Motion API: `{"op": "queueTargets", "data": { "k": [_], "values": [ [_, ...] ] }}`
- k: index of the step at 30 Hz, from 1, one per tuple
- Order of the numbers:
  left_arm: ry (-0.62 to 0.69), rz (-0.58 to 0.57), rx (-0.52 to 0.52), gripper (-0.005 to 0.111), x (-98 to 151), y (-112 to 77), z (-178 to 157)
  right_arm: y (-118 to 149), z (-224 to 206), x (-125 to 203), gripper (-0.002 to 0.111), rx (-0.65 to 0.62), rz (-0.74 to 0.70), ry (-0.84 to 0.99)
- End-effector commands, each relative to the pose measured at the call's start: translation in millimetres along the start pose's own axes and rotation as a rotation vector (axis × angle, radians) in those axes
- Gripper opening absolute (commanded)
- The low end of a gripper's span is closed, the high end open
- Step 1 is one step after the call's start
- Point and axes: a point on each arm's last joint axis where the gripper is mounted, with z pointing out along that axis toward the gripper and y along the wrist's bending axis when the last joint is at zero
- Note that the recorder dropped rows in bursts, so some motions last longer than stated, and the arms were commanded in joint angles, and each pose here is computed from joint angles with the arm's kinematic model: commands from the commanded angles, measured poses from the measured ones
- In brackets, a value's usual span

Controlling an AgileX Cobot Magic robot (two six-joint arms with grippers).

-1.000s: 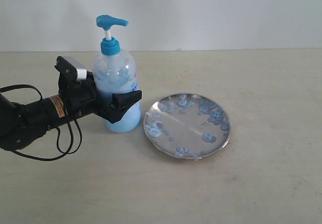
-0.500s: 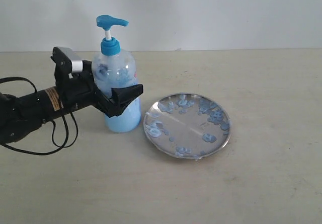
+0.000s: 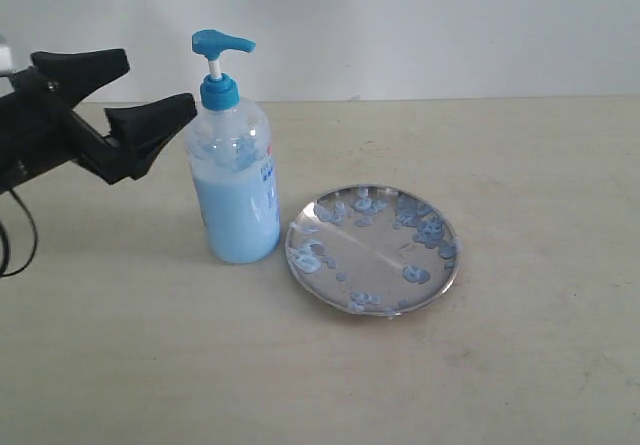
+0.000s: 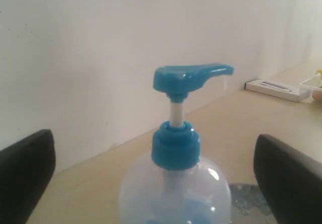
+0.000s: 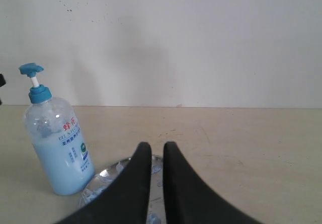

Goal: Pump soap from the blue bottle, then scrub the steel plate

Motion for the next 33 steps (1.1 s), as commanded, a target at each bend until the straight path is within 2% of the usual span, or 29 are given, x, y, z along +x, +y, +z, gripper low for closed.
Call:
{"op": "queueTargets", "data": {
  "k": [1,3,6,7,10,12,14,17,18,19,21,23,26,27,28,30,33],
  "values": [
    [0.041,-0.057,-0.08,0.096,-21.5,-20.3,-42.4,-1.0,-0.2,0.3,0.0,0.009,-0.009,0.0],
    [0.062,-0.05,-0.146,0.072,-34.1,-31.3,-63.0,-1.0,-0.2,0.3,0.0,0.009,-0.009,0.0],
    [0.045,0.027,-0.242,0.015,-60.2,-47.6,-89.7,-0.9,-0.2,0.3,0.0,0.009,-0.008,0.001],
    [0.049,0.064,-0.279,0.005,-67.6,-51.1,-96.9,-0.9,-0.2,0.3,0.0,0.009,-0.008,0.001],
    [0.016,0.151,-0.386,0.004,-92.9,-67.1,-123.3,-0.9,-0.2,0.4,0.0,0.009,-0.006,0.001],
    [0.009,0.119,-0.5,0.004,-101.5,-73.4,-142.3,-0.6,-0.2,0.2,0.0,0.005,-0.011,-0.001],
    [0.027,0.067,-0.623,0.004,-100.4,-76.8,-160.5,-0.1,-0.2,-0.1,0.0,-0.001,-0.031,-0.004],
    [0.108,0.053,-0.789,0.004,-80.2,-82.5,-187.1,0.3,-0.5,-1.7,0.0,-0.002,-0.061,-0.01],
    [0.12,0.087,-0.787,0.004,-71.4,-87.4,-191.9,0.2,-0.5,-1.8,0.0,-0.002,-0.074,-0.01],
    [0.046,0.201,-0.732,0.004,-75.4,-99.9,-196.4,-1.6,-0.5,-1.2,0.0,0.018,-0.086,-0.003],
    [-0.098,0.225,-0.653,0.004,-85.3,-114.0,-199.7,-3.4,-0.6,-0.7,0.0,0.038,-0.086,0.003],
    [-0.207,0.092,-0.594,0.004,-81.9,-122.2,-203.1,-6.1,-0.7,0.0,0.0,0.067,-0.086,0.013],
    [-0.253,-0.142,-0.604,0.004,-60.8,-123.0,-208.6,-8.8,-0.9,0.8,0.0,0.096,-0.084,0.023],
    [-0.209,-0.221,-0.653,0.004,-37.0,-119.4,-210.7,-8.4,-0.9,0.8,0.0,0.092,-0.084,0.021],
    [-0.158,-0.248,-0.708,0.004,-25.7,-115.3,-212.6,-6.9,-0.8,0.3,0.0,0.075,-0.084,0.016],
    [-0.12,-0.323,-0.804,0.004,-18.8,-109.5,-218.0,-5.4,-0.7,0.1,0.0,0.06,-0.078,0.012],
    [-0.068,-0.367,-0.906,0.004,-11.6,-104.4,-224.4,-1.2,-0.5,-1.2,0.0,0.013,-0.08,-0.003]
  ]
}}
